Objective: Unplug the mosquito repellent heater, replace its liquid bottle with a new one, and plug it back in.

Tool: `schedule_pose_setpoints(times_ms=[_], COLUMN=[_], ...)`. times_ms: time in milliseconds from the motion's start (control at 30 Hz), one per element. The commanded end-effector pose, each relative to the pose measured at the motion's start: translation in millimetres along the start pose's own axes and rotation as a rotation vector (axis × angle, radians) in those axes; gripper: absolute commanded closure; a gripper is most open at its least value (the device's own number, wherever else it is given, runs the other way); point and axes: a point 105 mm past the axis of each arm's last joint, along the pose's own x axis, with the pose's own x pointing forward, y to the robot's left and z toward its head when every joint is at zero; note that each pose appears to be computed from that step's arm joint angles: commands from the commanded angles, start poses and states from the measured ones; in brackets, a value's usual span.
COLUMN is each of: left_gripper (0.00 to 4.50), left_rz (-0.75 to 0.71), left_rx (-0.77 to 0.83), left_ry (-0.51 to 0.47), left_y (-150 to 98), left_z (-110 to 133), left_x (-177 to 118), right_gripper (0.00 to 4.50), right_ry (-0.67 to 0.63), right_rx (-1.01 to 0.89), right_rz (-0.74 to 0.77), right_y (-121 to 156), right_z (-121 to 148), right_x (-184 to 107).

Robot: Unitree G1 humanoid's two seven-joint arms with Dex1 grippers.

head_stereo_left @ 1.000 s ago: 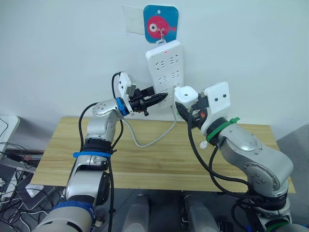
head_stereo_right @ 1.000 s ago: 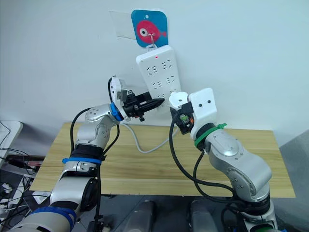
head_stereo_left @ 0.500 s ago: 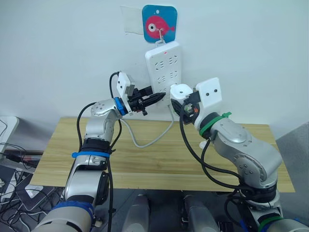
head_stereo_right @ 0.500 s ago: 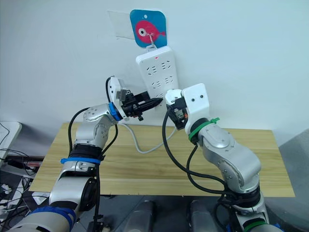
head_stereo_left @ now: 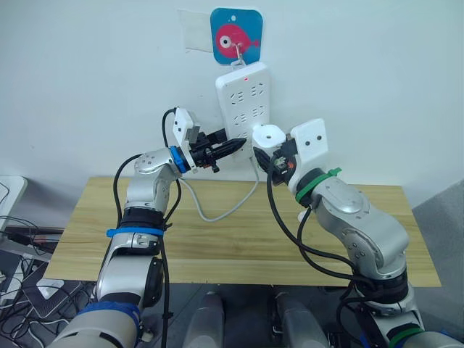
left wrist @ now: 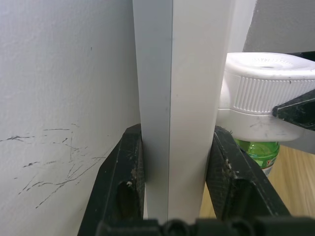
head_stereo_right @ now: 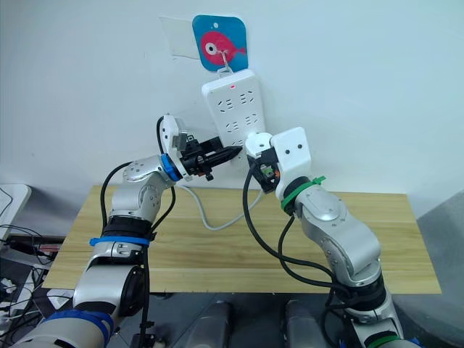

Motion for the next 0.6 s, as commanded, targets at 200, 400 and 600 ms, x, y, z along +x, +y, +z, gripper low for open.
schedule_pose_setpoints(times_ms=[200,400,600], left_gripper=[3.14,3.14,3.14], left_rz=[-0.110,-0.111,-0.119], left_rx=[0.069,0.074,0.075], left_ry=[-0.035,-0.022,-0.018], left_y=[-14,-14,-14], left_z=[12,9,9], left_x=[16,13,14], right_gripper=[0.06,0.06,0.06], right_ry=[-0.039,0.013,0.033], right_rx=[0.016,0.025,-0.007], right_rz=[-0.015,0.046,0.125], right_y=[-4,4,1], right_z=[8,1,1], right_x=[-23,-63,-84])
